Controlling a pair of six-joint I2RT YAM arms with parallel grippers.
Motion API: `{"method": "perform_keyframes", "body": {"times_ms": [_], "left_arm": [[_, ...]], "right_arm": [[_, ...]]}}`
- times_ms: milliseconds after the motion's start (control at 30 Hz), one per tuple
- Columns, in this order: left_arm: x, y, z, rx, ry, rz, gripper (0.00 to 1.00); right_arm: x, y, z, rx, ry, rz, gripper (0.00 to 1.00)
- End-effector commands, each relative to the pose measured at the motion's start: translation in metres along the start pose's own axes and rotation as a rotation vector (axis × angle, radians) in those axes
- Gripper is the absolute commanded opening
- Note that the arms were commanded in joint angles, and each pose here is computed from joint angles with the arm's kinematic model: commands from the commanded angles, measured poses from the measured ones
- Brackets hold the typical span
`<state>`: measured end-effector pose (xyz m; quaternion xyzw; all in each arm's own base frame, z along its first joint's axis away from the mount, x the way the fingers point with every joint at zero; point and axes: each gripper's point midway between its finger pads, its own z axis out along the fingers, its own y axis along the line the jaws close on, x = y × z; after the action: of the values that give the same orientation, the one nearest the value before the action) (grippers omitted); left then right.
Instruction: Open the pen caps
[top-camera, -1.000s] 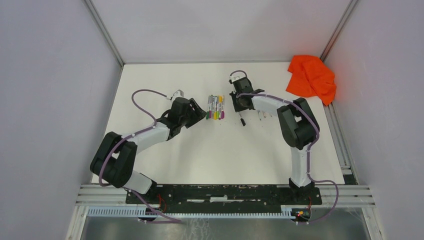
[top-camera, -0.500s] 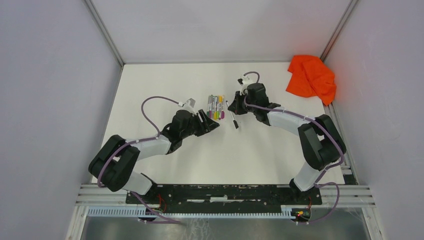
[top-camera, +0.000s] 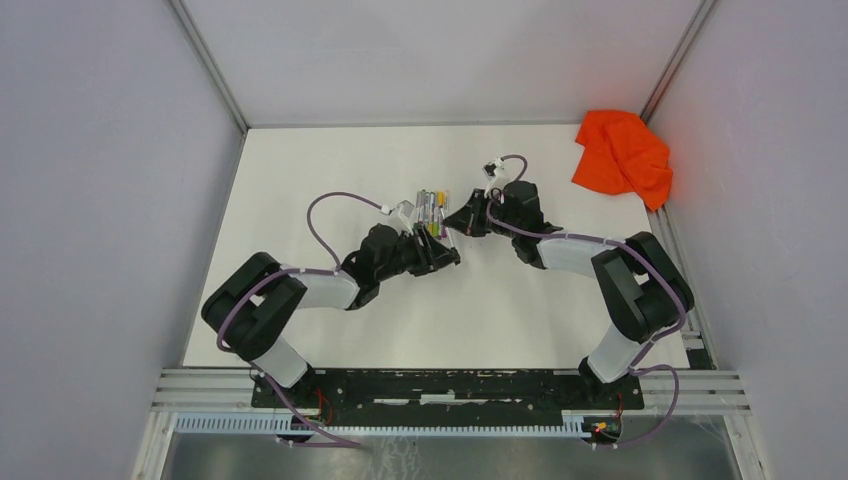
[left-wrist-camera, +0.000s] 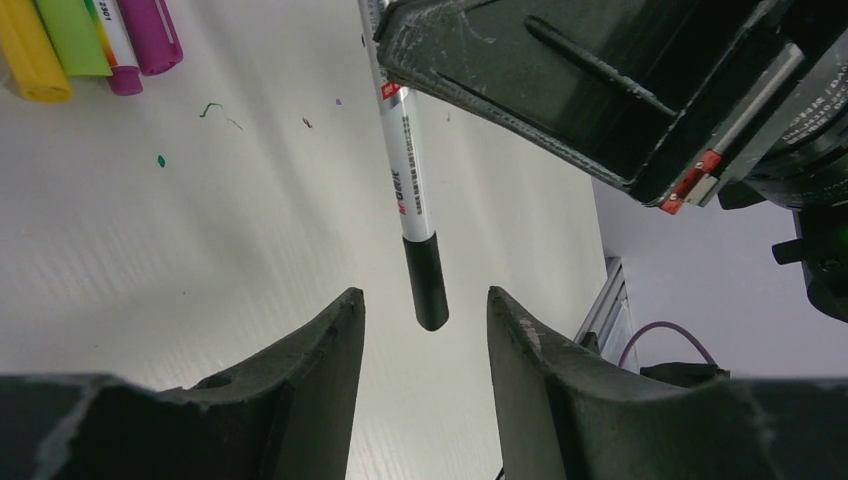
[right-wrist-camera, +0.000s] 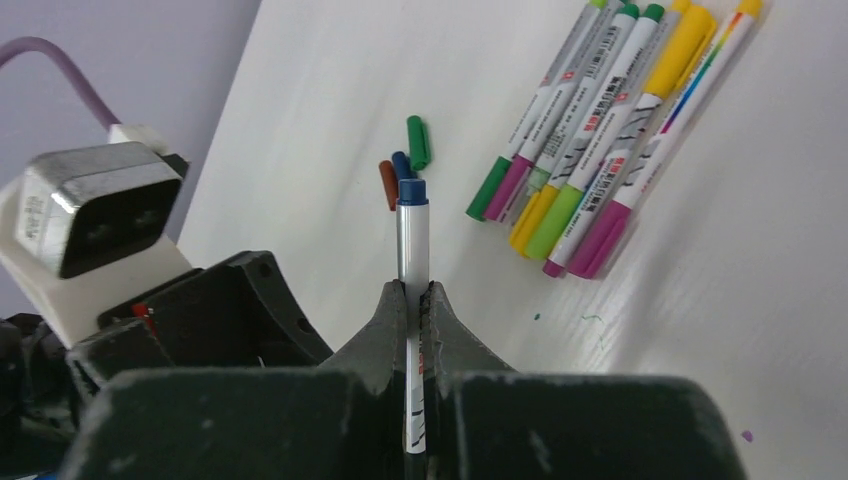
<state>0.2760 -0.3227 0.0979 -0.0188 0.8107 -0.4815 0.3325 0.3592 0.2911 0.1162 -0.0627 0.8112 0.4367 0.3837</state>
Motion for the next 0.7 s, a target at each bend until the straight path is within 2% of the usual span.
{"method": "perform_keyframes", "body": {"times_ms": [0,300,533,667], "left_arm": [[-0.0108,-0.0260,0.0092,0.100,-0.029,-0.006,0.53],[-0.0092,-0.0272,0.0141,0.112,-0.025,-0.010,0.42],[-0.0053,-0.0269,0.0156,0.119,-0.012,-0.011,0.22],[-0.0018,-0.0273,0.0145,0.129,-0.004,-0.012,0.04]], "right_arm": [[-0.0241,0.0329,-0.0061,-0.123,-0.081,-0.001,0.00],[-0.0172,0.0355,-0.0058,-0.144,-0.078,0.024,0.00],[-0.0165,0.0348,-0.0055,-0.148,-0.087,0.036,0.00],[-0.0176,0.0351,-0.0059,-0.150,-0.095,0.039,0.00]]}}
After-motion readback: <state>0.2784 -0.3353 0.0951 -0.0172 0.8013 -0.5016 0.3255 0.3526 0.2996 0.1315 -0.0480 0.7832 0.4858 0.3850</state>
